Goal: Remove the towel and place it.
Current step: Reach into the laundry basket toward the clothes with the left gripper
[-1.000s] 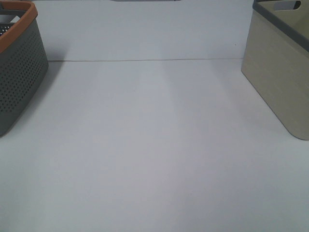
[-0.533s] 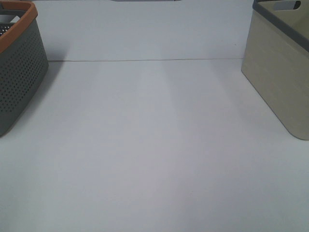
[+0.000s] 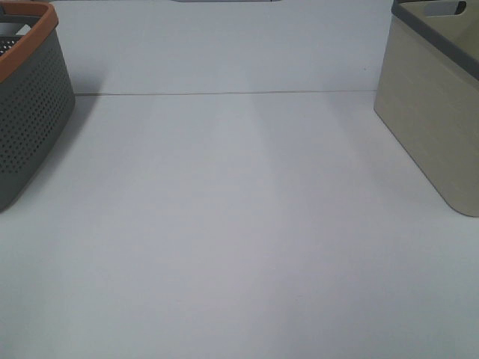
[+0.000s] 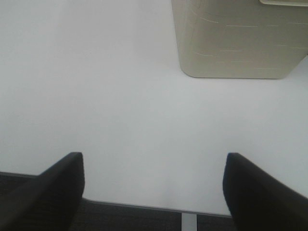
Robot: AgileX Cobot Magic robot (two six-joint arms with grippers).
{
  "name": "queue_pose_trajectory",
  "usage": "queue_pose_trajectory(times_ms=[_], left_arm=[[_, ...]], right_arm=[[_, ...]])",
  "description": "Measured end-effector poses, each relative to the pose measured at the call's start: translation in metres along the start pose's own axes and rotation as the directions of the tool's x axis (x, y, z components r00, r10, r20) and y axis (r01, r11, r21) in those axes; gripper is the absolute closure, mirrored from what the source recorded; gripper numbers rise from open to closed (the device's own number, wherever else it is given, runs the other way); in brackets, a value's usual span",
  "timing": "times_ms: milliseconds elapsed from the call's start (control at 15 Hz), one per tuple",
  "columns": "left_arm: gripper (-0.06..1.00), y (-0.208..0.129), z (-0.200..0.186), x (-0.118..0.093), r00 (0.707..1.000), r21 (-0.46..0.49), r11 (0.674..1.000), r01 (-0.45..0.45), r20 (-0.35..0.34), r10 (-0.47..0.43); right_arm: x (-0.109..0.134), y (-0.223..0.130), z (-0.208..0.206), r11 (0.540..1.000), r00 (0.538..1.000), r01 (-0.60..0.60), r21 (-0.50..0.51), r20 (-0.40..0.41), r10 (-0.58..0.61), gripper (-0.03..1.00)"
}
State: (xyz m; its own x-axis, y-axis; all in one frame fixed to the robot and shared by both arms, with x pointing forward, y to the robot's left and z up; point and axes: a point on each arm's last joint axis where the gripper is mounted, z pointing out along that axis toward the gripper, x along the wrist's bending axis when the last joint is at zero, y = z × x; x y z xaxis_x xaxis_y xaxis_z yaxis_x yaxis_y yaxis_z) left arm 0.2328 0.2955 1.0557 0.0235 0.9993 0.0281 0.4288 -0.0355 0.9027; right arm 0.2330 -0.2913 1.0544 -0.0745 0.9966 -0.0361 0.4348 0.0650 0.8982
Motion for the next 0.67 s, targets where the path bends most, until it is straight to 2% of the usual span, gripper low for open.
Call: queue_pose_trajectory(times_ms=[467,533,667], left_arm=[[0.31,0.0,0.0,0.0,1.0,0.0,1.0,-0.001,0.0,0.001],[0.25,0.0,0.0,0.0,1.0,0.0,1.0,-0.001,0.0,0.001],[0.02,0.0,0.0,0.0,1.0,0.0,1.0,-0.005,0.0,0.005]], right_arm=[[0.0,0.0,0.0,1.0,1.0,0.0,0.0,0.0,0.0,0.27],[0.0,0.0,0.0,1.0,1.0,0.0,0.0,0.0,0.0,0.27],[0.0,0.0,0.0,1.0,1.0,0.0,0.0,0.0,0.0,0.27]])
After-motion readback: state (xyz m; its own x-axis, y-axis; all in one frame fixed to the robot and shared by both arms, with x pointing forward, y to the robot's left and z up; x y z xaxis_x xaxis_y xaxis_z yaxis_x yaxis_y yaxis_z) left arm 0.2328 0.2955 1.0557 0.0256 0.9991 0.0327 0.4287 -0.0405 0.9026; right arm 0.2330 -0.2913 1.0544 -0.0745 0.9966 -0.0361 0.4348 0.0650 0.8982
